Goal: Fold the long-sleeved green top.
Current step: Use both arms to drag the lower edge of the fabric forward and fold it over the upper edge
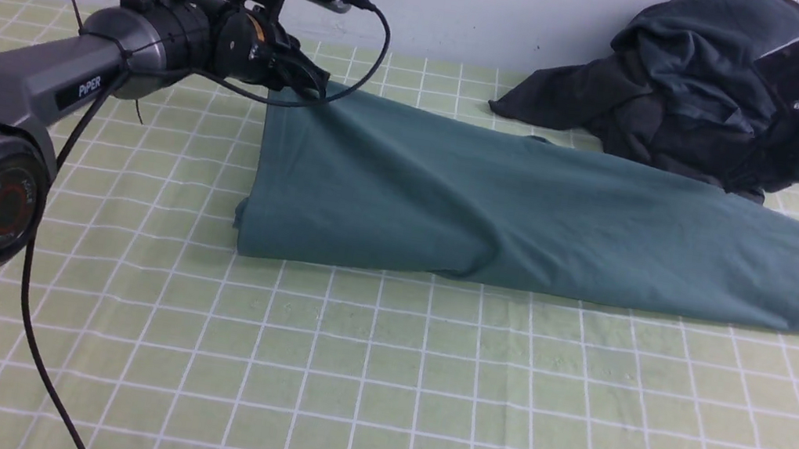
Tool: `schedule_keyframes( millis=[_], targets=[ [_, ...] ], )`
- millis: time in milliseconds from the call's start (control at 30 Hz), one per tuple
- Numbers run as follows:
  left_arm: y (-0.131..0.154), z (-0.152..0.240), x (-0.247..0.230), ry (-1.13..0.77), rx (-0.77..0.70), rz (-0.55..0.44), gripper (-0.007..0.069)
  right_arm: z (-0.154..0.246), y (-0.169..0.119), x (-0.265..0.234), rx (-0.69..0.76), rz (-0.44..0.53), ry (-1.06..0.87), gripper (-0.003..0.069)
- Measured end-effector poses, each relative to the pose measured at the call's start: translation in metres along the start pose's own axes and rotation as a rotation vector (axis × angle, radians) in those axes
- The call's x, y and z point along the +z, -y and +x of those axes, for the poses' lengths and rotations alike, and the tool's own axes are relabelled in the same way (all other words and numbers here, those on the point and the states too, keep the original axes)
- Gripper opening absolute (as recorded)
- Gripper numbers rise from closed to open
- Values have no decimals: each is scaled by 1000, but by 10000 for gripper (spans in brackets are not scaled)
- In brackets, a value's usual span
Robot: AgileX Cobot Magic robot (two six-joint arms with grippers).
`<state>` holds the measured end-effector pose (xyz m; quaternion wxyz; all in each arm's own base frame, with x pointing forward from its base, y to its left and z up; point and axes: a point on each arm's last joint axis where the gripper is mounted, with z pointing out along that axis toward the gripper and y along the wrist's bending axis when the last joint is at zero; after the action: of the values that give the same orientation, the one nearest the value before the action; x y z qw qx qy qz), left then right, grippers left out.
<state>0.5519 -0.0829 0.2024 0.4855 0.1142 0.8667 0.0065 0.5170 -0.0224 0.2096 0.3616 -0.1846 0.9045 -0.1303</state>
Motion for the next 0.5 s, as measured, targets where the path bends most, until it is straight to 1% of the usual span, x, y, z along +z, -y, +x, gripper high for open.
schedule_keyframes(
  millis=[67, 100, 133, 200, 267, 300, 333, 367, 400, 433, 500],
  targets=[
    [-9, -10, -9, -38, -8, -13, 305, -1, 4, -12, 91, -2, -54, 267],
    [-12, -14, -14, -69, -11, -18, 332, -1, 5, -20, 121, -6, -87, 269],
    [-14, -20, -23, -112, -17, -19, 356, 2, 7, -30, 151, -14, -152, 268],
    [-15, -29, -43, -227, -47, -3, 371, 5, 11, -51, 178, -28, -254, 251],
    [-11, -34, -63, -355, -90, 57, 350, 16, 17, -62, 209, -55, -375, 218],
    [-7, -33, -68, -395, -102, 91, 326, 21, 19, -63, 230, -70, -411, 202],
    [-1, -29, -74, -476, -98, 149, 295, 30, 23, -61, 260, -91, -451, 183],
    [5, -26, -76, -519, -100, 196, 267, 39, 27, -57, 291, -107, -485, 166],
    [7, -25, -77, -528, -90, 211, 260, 42, 27, -56, 298, -112, -492, 162],
    [23, -12, -70, -590, -64, 334, 191, 61, 33, -45, 361, -146, -540, 139],
    [37, 1, -63, -625, -32, 412, 130, 80, 35, -34, 406, -165, -572, 120]
  ],
)
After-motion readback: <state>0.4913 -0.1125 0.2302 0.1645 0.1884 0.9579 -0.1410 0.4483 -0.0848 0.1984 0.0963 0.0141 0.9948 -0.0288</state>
